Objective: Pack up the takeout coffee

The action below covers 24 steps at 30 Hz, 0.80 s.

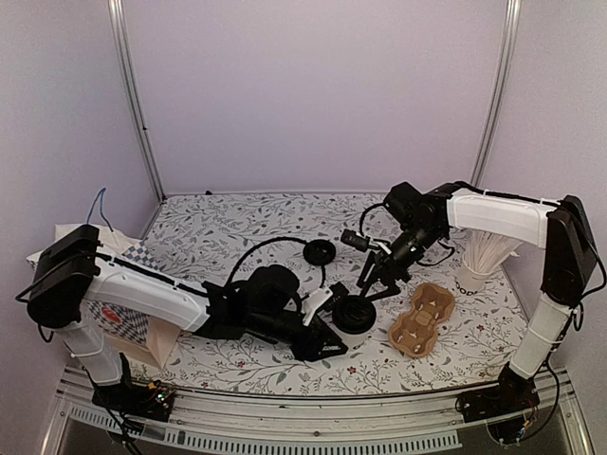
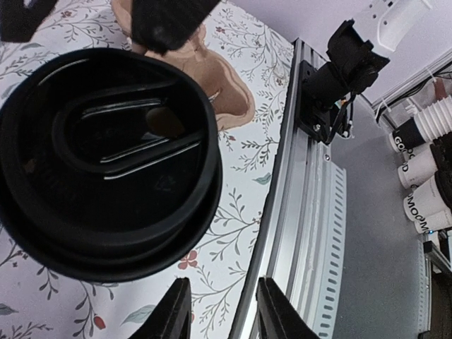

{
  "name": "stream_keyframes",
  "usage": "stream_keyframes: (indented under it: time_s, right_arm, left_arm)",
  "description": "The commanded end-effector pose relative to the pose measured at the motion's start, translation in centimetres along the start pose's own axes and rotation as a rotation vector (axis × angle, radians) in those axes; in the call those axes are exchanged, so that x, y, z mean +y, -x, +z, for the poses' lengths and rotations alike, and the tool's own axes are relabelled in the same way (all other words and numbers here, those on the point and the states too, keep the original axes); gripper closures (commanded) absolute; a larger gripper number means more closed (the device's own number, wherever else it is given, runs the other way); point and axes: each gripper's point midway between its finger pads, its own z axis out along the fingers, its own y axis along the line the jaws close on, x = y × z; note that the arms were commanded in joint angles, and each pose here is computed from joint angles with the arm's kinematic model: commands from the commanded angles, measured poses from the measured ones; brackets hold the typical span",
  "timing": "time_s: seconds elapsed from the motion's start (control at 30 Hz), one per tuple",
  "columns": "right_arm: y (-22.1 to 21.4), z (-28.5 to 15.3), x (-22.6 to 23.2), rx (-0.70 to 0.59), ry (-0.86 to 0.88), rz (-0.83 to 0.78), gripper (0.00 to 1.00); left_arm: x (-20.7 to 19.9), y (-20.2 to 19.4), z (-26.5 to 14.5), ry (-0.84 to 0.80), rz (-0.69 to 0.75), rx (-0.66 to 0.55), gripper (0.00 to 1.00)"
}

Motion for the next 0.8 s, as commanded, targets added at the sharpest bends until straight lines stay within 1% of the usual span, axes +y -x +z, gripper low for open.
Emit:
stream_keyframes:
  time_s: [0.0, 0.17, 0.33, 0.43, 0.57, 0.77]
  right_arm:
    - [0.2, 0.7, 0.5, -0.013, 0.055, -0.022, 0.20]
    - [-0.7, 0.3, 1.1, 0.002, 0.042, -0.036, 0.20]
    - [-1.3, 0.1, 1.3, 0.019, 0.023, -0.022, 0.20]
    - [-1.6, 0.0, 1.3, 0.027, 0.011, -0.005, 0.19]
    - [-1.7, -0.3, 1.2, 0.027, -0.012, 0.020, 0.19]
    - [-2.3, -0.3, 1.3, 0.040, -0.031, 0.042, 0.19]
  left_arm:
    - [-1.6, 3.0, 0.5, -0.052, 0.030, -0.084, 0.64]
    - [0.8, 3.9, 0.2, 0.042, 0.039, -0.093, 0.61]
    - [4.6, 4.9, -1.2, 0.130, 0.029, -0.103, 0.61]
    - [6.1, 5.4, -1.9, 0.162, 0.038, -0.098, 0.60]
    - [7.2, 5.4, -2.0, 0.176, 0.033, -0.076, 0.60]
    - [7.5, 4.7, -1.9, 0.170, 0.013, -0.061, 0.60]
